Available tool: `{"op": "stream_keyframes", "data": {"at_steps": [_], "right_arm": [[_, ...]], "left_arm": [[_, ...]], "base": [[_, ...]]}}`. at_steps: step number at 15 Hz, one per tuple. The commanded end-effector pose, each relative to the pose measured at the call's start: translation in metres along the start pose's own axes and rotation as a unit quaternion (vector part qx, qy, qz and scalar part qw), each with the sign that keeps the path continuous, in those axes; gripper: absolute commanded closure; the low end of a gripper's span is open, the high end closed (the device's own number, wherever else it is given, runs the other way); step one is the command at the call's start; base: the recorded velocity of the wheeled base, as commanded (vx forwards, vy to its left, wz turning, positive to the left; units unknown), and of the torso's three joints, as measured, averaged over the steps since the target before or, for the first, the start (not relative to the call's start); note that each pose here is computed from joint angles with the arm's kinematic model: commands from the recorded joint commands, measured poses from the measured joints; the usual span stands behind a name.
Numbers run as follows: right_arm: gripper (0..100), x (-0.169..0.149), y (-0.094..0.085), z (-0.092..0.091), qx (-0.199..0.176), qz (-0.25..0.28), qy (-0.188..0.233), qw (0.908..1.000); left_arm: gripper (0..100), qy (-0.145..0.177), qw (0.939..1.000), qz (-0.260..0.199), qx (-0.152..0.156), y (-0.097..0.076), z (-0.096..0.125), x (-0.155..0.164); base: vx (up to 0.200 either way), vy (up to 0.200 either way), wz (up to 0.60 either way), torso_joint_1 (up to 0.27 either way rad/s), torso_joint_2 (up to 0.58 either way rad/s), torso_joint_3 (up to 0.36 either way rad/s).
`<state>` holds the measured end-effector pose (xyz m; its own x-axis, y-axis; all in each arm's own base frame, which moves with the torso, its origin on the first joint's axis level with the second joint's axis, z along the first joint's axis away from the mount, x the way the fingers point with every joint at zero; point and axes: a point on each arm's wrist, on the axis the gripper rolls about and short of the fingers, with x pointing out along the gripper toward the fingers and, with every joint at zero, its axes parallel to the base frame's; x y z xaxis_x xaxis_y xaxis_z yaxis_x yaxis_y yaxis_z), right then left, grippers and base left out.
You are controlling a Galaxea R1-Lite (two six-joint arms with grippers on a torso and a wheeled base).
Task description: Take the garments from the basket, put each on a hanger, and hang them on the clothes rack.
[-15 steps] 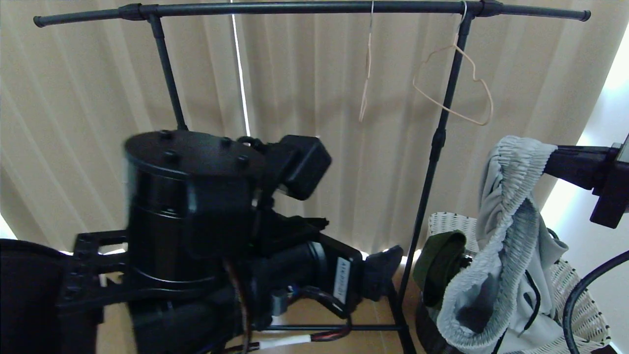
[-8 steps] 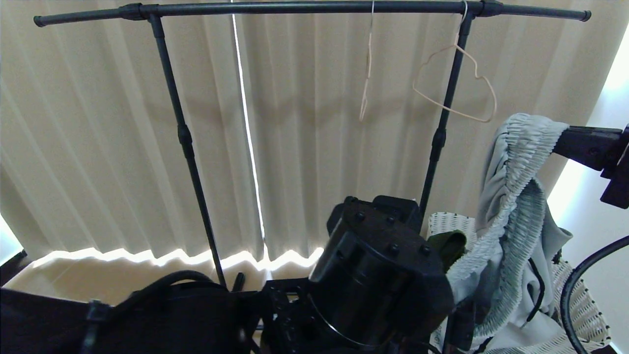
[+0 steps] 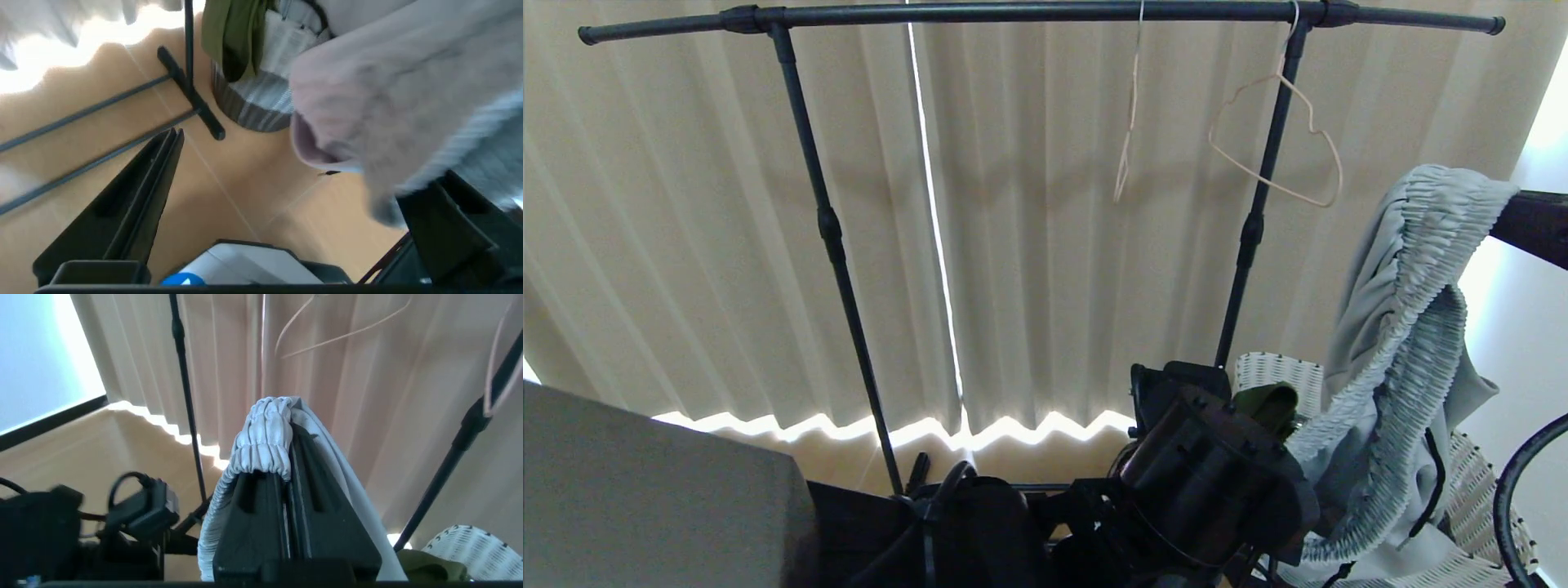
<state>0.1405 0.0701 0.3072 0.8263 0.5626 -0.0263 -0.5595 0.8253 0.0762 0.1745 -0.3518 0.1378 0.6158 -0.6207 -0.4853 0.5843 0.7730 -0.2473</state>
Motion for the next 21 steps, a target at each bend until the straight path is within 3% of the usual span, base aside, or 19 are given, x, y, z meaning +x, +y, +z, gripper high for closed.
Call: {"op": "stream_keyframes", "data": {"at_steps": [1,6,7,8,11,12,13,14,17,19,21], "right_arm": [[100,-0.005,0.001,0.002,-0.001,0.001,-0.007,1.0000],[100,-0.008,0.001,0.003,-0.001,0.000,-0.009,1.0000],[100,-0.007,0.001,0.001,-0.001,0.000,-0.005,1.0000],[100,-0.006,0.001,0.000,0.000,0.000,-0.001,1.0000],[100,-0.002,0.000,0.000,0.000,0.000,0.000,1.0000],[100,-0.002,0.000,0.000,0.000,0.000,0.000,1.0000],[100,0.004,0.000,0.004,-0.001,0.001,-0.004,1.0000],[100,0.008,-0.001,0.010,-0.002,0.001,-0.010,0.9999],[100,0.013,0.002,0.028,-0.006,0.010,-0.034,0.9993],[100,0.016,0.002,0.033,-0.007,0.009,-0.041,0.9991],[100,0.023,0.002,0.043,-0.009,0.009,-0.053,0.9985]], "left_arm": [[100,0.003,1.0000,0.003,0.000,0.001,-0.002,0.002],[100,-0.006,0.9999,0.011,0.001,0.002,0.001,-0.001],[100,-0.030,0.9987,0.040,-0.001,0.009,0.010,-0.013],[100,-0.041,0.9982,0.042,0.009,0.014,0.016,-0.033],[100,-0.110,0.9935,-0.001,0.028,0.025,0.049,-0.118],[100,-0.110,0.9935,-0.001,0.028,0.025,0.049,-0.118],[100,-0.153,0.9869,-0.011,0.050,0.037,0.067,-0.164],[100,-0.162,0.9849,-0.005,0.060,0.046,0.074,-0.182],[100,-0.183,0.9797,0.043,0.070,0.073,0.093,-0.209],[100,-0.201,0.9750,0.050,0.079,0.090,0.105,-0.223],[100,-0.222,0.9658,0.070,0.115,0.120,0.122,-0.239]], "base": [[0.000,0.000,0.00,0.000,0.00,0.000],[0.000,0.000,0.00,0.000,0.00,0.000],[0.000,0.000,0.00,0.000,0.00,0.000],[0.000,0.000,0.00,0.000,0.00,0.000],[0.000,0.000,0.00,0.000,0.00,0.000],[0.000,0.000,0.00,0.000,0.00,0.000],[0.000,0.000,0.00,0.000,0.00,0.000],[0.000,0.000,0.00,0.000,0.00,0.000],[0.000,0.000,0.00,0.000,0.00,0.000],[0.000,0.000,0.00,0.000,0.00,0.000],[0.000,0.000,0.00,0.000,0.00,0.000]]}}
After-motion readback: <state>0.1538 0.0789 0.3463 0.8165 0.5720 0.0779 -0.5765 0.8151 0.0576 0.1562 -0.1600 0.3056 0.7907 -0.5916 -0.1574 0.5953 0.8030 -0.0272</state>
